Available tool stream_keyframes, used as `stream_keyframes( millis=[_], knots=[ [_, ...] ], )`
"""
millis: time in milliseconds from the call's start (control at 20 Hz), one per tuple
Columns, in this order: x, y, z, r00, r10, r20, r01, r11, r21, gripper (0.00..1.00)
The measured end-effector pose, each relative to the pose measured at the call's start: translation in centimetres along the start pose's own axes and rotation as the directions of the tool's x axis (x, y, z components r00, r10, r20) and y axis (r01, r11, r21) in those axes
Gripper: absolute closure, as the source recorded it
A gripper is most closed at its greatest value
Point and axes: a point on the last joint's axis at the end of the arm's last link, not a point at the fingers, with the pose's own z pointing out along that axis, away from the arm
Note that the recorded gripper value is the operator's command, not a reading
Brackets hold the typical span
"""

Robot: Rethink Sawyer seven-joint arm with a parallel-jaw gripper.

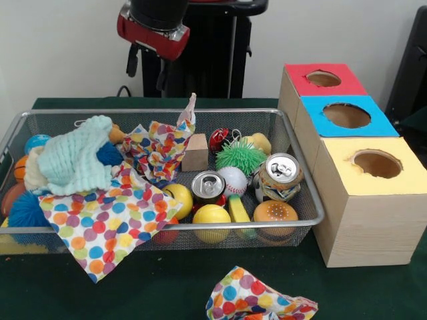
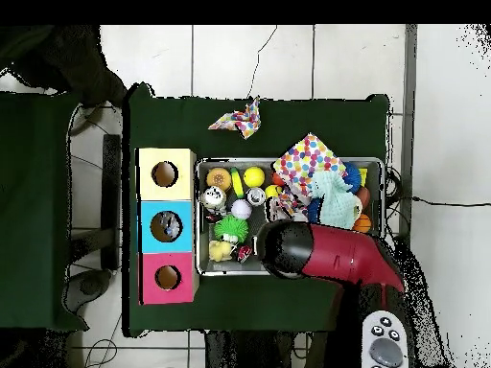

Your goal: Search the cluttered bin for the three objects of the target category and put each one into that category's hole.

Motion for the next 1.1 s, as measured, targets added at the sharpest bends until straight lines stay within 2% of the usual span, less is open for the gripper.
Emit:
stream_keyframes(
  millis=[400, 650, 800, 950, 1000, 1100],
  knots=[
    [0.2, 2.8, -0.2, 0.9988, -0.05, 0.005, 0.05, 0.9984, -0.028, 0.0],
    [0.9, 3.5, 0.0, 0.9943, -0.106, 0.014, 0.106, 0.9944, 0.004, 0.0],
    [1.5, 4.1, 0.2, 0.9872, -0.158, 0.021, 0.157, 0.9869, 0.036, 0.0],
    [2.2, 4.9, 0.5, 0.9774, -0.21, 0.023, 0.208, 0.9758, 0.067, 0.0],
    [2.6, 5.5, 0.7, 0.9704, -0.241, 0.022, 0.238, 0.9678, 0.082, 0.0],
    [3.0, 5.9, 1.0, 0.9648, -0.262, 0.019, 0.259, 0.9613, 0.093, 0.0]
  ],
)
